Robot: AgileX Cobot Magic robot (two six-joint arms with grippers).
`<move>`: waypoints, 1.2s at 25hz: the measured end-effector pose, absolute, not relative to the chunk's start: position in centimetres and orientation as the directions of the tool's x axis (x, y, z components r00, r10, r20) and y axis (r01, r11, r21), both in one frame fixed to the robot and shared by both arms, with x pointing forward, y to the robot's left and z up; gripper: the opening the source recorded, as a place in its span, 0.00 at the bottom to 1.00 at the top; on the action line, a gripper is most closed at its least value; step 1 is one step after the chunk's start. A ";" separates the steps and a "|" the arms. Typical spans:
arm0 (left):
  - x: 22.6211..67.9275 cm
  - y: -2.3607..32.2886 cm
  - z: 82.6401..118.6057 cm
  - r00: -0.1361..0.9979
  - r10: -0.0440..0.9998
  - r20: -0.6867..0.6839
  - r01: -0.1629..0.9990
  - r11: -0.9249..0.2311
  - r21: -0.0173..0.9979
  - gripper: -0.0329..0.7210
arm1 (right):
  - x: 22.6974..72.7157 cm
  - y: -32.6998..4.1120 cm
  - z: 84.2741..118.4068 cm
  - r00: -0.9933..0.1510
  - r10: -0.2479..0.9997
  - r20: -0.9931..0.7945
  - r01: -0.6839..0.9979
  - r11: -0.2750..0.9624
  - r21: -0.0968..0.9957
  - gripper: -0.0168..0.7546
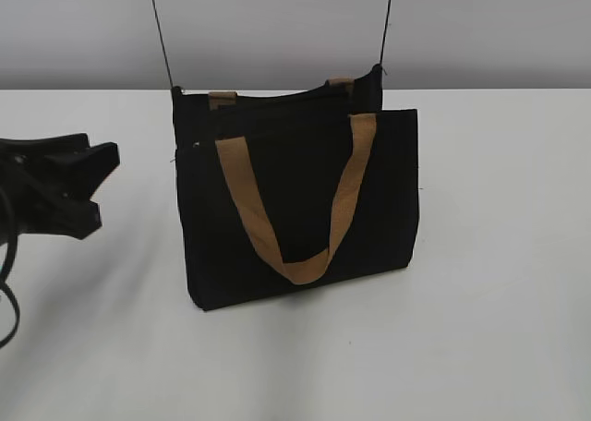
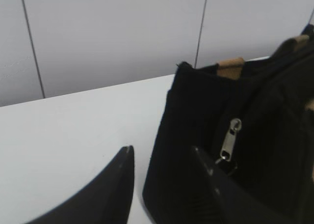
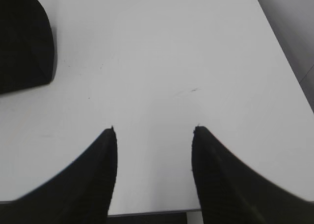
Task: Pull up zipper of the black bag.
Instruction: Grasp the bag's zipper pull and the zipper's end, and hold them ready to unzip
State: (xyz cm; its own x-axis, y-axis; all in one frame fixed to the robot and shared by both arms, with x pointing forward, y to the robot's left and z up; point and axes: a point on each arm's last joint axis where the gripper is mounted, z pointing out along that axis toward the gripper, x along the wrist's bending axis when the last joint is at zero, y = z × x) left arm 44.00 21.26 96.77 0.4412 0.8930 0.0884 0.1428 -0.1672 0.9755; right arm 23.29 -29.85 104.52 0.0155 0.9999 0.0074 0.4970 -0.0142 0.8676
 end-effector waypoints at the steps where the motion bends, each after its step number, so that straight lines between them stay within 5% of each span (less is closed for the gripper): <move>1: 44.2 21.0 96.3 0.461 0.883 0.092 0.133 -0.172 0.976 0.43 | 23.3 -29.9 104.5 0.015 1.000 0.007 0.497 -0.014 0.868 0.53; 10: 45.3 19.0 90.5 0.602 0.795 0.077 0.215 -0.254 0.943 0.46 | 23.3 -29.9 104.5 0.015 1.000 0.007 0.497 -0.014 0.868 0.53; 24: 49.0 16.7 88.8 0.669 0.737 0.096 0.180 -0.286 0.941 0.54 | 23.3 -29.9 104.5 0.015 1.000 0.007 0.497 -0.014 0.868 0.53; 30: 50.1 16.2 88.4 0.678 0.728 0.105 0.179 -0.301 0.937 0.39 | 23.3 -29.9 104.5 0.015 1.000 0.007 0.497 -0.014 0.868 0.53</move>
